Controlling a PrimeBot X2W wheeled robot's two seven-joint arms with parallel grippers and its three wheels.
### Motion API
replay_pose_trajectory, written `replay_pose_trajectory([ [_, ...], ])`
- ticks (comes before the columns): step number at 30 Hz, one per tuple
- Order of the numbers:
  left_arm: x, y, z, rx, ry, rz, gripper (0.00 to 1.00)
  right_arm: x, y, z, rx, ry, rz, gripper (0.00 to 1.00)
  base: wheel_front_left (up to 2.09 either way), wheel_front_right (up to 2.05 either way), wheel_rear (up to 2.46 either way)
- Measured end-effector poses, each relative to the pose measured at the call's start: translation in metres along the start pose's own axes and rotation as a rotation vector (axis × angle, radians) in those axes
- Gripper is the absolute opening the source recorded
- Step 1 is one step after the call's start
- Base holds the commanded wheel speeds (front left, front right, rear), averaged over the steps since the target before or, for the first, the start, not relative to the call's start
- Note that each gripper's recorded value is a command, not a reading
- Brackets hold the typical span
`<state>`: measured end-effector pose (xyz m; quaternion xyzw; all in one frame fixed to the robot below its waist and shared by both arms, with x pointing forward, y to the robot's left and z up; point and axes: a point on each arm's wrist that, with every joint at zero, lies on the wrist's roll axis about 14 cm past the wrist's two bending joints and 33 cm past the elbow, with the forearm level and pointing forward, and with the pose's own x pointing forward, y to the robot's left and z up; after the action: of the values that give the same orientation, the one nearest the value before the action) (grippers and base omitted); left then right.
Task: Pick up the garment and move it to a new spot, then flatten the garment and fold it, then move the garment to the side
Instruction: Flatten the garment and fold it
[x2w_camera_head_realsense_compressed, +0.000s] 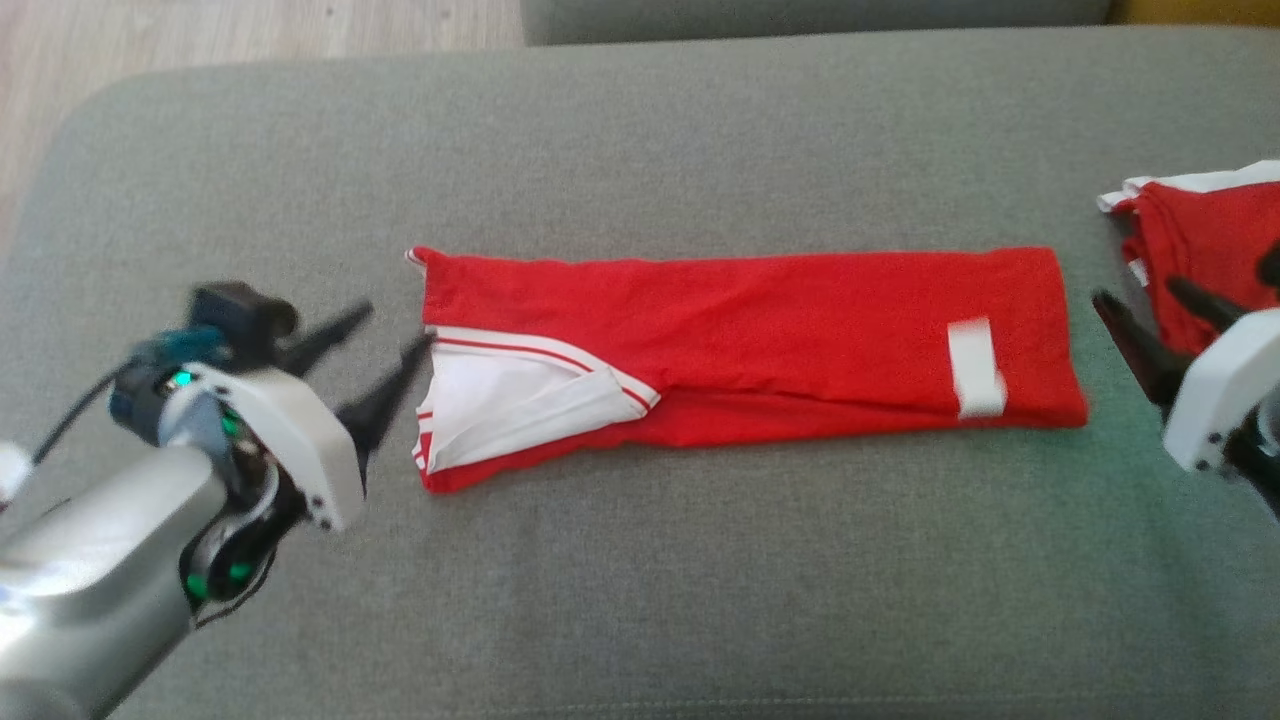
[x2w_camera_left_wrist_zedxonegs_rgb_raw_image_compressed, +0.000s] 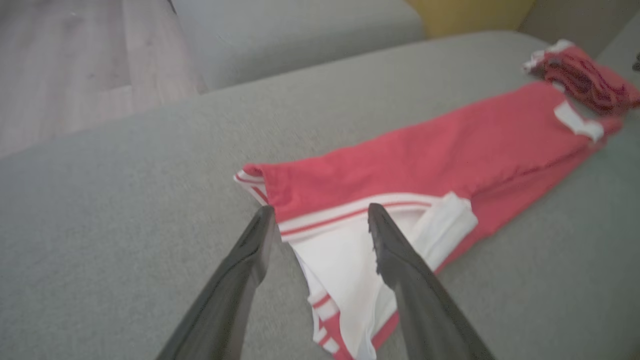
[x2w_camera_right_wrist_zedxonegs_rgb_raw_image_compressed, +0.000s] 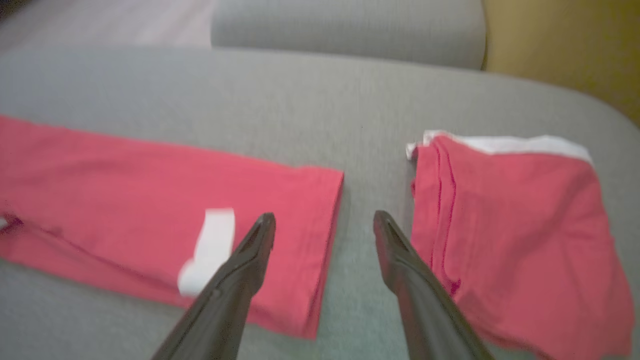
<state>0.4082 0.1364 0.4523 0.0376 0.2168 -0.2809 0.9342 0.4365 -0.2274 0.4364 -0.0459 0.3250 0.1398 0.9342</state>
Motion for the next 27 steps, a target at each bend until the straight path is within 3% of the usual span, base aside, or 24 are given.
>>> replay_pose_trajectory([
  [7,-0.007,0.021,0.068,-0.183,-0.343,0.201,1.0,-0.014,0.029,0.064,0.096,-0.351,0.039,1.0,0.0,0.0,0.0],
  [9,-0.021,0.029,0.105,-0.27,-0.515,0.273,1.0,-0.019,0.038,0.073,0.135,-0.455,0.04,1.0,0.0,0.0,0.0],
  [12,-0.037,0.029,0.115,-0.306,-0.631,0.327,1.0,-0.022,0.048,0.073,0.179,-0.529,0.035,1.0,0.0,0.0,0.0],
  [18,-0.057,0.018,0.07,-0.417,-0.664,0.426,1.0,-0.029,0.063,0.067,0.254,-0.639,0.01,1.0,0.0,0.0,0.0],
  [27,-0.053,0.007,0.048,-0.361,-0.644,0.409,1.0,-0.012,0.065,0.042,0.297,-0.609,-0.046,1.0,0.0,0.0,0.0],
])
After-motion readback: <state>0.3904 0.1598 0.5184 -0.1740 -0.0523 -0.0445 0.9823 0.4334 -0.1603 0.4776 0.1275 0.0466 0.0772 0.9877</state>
